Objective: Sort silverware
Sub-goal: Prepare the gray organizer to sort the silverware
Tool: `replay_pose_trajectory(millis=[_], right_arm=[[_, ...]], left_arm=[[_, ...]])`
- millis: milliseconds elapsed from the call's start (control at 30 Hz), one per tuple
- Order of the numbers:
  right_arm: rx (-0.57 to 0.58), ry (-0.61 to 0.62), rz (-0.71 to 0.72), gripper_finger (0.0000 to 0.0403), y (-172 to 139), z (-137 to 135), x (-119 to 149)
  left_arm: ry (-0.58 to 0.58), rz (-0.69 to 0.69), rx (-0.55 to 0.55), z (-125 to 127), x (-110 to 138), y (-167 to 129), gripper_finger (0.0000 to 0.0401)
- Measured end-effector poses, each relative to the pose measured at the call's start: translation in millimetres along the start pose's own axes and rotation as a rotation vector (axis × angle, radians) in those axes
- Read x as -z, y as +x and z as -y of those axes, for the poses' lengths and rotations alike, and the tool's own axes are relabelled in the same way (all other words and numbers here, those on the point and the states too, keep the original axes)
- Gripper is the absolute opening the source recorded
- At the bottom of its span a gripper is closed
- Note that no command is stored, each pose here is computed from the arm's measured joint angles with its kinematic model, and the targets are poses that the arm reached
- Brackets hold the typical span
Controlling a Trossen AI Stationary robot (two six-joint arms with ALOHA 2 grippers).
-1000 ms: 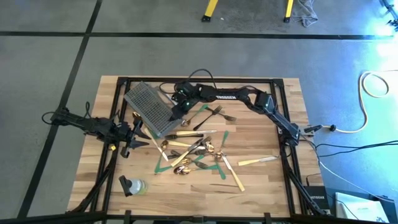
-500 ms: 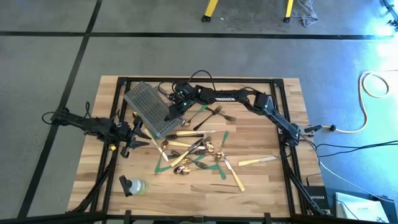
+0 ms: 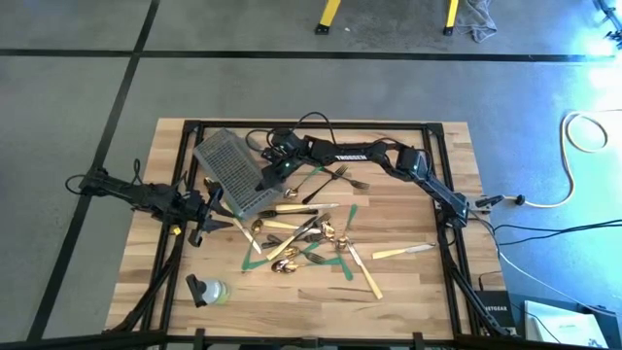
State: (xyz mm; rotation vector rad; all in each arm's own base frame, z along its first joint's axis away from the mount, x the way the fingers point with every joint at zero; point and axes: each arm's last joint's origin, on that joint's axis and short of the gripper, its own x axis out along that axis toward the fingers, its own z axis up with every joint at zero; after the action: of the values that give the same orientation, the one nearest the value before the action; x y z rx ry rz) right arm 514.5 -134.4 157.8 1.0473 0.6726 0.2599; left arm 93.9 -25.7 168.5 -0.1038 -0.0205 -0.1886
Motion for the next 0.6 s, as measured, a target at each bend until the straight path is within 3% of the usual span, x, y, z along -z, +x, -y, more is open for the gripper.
replay_pose_trajectory(millis=[200, 600], right_arm=[[-0.033, -0.013, -0.003, 0.0008, -0.9, -4.0, -1.7], [-0.038, -0.021, 0.017, 0.0001, -7.9, -3.8, -7.3]], left_arm=[[0.0, 0.0, 0.0, 0.0, 0.0, 0.0, 0.0092], [0.0, 0.0, 0.0, 0.0, 0.0, 0.0, 0.0092]])
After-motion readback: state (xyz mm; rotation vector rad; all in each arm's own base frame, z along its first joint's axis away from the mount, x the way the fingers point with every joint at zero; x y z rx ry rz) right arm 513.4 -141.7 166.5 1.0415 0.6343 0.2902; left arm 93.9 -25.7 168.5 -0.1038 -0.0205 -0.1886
